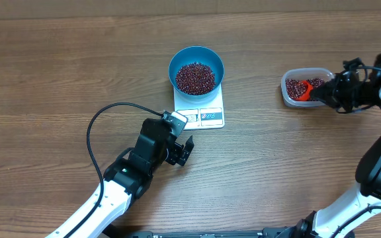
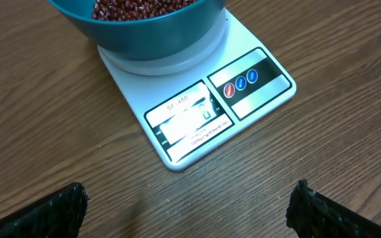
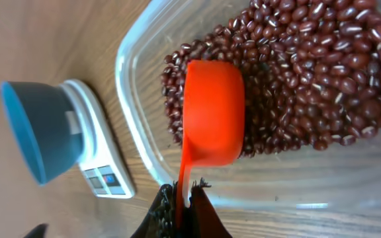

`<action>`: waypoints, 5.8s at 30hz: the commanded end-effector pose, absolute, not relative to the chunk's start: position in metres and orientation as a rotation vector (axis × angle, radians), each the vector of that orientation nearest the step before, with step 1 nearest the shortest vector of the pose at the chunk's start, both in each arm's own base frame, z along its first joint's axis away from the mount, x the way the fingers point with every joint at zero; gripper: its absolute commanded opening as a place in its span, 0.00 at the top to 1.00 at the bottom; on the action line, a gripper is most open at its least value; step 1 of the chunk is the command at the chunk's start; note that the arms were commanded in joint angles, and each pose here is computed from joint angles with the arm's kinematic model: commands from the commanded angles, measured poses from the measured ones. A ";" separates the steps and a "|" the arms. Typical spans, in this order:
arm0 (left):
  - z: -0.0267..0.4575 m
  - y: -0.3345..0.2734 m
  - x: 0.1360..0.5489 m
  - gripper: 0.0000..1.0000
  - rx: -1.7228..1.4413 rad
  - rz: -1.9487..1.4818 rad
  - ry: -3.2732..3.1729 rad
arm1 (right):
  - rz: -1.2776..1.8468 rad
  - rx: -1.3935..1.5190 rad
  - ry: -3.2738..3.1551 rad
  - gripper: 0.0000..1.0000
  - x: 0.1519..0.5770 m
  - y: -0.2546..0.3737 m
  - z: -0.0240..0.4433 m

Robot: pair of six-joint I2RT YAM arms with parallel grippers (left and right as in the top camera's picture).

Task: Scoop item into bowl and weigh 150g on scale
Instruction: 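Dip the red scoop into the tub and scoop beans with the right gripper, then carry the filled scoop over the teal bowl and tip it to pour, then move the right gripper with the empty scoop back to the tub, then scoop a small amount of beans from the tub with the right gripper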

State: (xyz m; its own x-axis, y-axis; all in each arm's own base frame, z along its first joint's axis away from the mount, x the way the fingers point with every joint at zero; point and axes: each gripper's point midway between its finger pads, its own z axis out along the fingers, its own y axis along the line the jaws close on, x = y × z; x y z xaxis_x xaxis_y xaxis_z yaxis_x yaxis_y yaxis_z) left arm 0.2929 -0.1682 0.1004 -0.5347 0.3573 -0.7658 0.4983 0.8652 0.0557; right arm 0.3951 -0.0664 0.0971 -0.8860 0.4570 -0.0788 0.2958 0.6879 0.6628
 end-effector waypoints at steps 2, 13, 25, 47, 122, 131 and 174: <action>0.096 -0.169 0.291 0.00 0.609 -0.218 2.203 | 1.139 0.589 2.560 0.96 0.394 -0.068 0.110; 0.096 -0.169 0.291 0.01 0.609 -0.218 2.203 | 1.293 0.596 2.365 0.96 0.393 -0.090 0.135; 0.096 -0.169 0.291 0.00 0.609 -0.218 2.203 | 1.434 0.485 2.227 0.96 0.376 -0.088 0.160; 0.096 -0.169 0.291 0.00 0.609 -0.218 2.203 | 1.696 0.130 2.196 0.96 0.395 0.027 0.198; 0.096 -0.169 0.291 0.00 0.609 -0.218 2.203 | 0.438 -0.370 2.406 0.96 0.424 0.178 0.307; 0.096 -0.169 0.291 0.00 0.609 -0.218 2.203 | 0.422 -0.028 2.539 0.96 0.415 0.060 0.298; 0.096 -0.169 0.291 0.00 0.609 -0.218 2.203 | 0.399 0.373 2.792 0.96 0.392 -0.054 0.171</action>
State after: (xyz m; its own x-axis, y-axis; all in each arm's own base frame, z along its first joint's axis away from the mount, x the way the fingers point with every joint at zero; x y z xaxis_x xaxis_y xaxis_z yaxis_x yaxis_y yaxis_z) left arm 0.2929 -0.1682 0.1004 -0.5347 0.3573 -0.7658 0.4983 0.8652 0.0557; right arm 0.3920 -0.0556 0.1741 -0.9202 0.3015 -0.2495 0.2243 0.9288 0.2950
